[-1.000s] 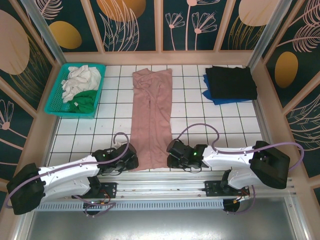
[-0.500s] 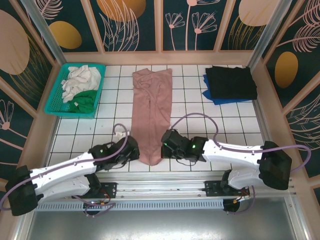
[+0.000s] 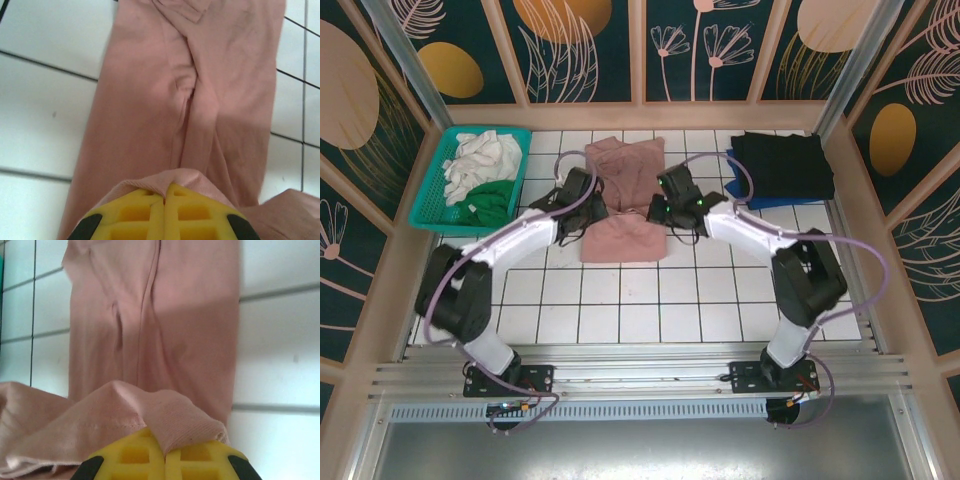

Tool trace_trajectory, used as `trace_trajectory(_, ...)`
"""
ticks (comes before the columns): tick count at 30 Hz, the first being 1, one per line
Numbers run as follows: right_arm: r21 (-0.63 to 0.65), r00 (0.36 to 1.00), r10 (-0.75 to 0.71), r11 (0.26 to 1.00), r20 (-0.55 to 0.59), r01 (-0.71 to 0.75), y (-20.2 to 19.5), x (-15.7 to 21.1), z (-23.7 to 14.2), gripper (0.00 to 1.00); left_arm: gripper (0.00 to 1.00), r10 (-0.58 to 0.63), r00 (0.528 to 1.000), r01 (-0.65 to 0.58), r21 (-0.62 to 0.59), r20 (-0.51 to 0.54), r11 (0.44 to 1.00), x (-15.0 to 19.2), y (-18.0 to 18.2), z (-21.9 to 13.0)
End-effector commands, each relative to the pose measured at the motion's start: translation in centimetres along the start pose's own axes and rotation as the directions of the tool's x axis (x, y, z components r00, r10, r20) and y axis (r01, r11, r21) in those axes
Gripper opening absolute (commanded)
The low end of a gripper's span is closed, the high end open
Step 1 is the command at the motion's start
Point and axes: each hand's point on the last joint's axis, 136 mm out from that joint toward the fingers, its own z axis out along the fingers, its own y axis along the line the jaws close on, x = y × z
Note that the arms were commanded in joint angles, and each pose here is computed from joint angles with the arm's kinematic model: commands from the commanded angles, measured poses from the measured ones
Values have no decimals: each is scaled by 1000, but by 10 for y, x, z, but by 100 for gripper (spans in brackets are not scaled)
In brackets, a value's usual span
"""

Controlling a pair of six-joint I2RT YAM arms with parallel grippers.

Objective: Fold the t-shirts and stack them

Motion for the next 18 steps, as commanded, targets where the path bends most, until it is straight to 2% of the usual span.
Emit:
trace_trajectory(1,-55,999,-49,997,-1,49,6,-33,18,0,0,34,999,-33,28,-23,999,-19,-11,32)
trace_trajectory(7,-59,998,-19,998,-67,15,-12,-60,65,0,0,7,997,-7,2,-75,1000,-41,5,76)
trace_trajectory(13,-55,995,4,998,-101,-10,-26,-70,93,0,0,-18,997,18,-3,-81,1000,-57,20,89)
trace_trajectory(16,-80,995,-6,997,-98,-2,-26,-76,99,13,0,-21,994,19,-22,-106,1000,-59,27,100)
trace_trajectory(18,-91,995,-30,996,-90,22,-24,-83,96,26,12,-20,993,18,-20,-115,1000,-61,29,104)
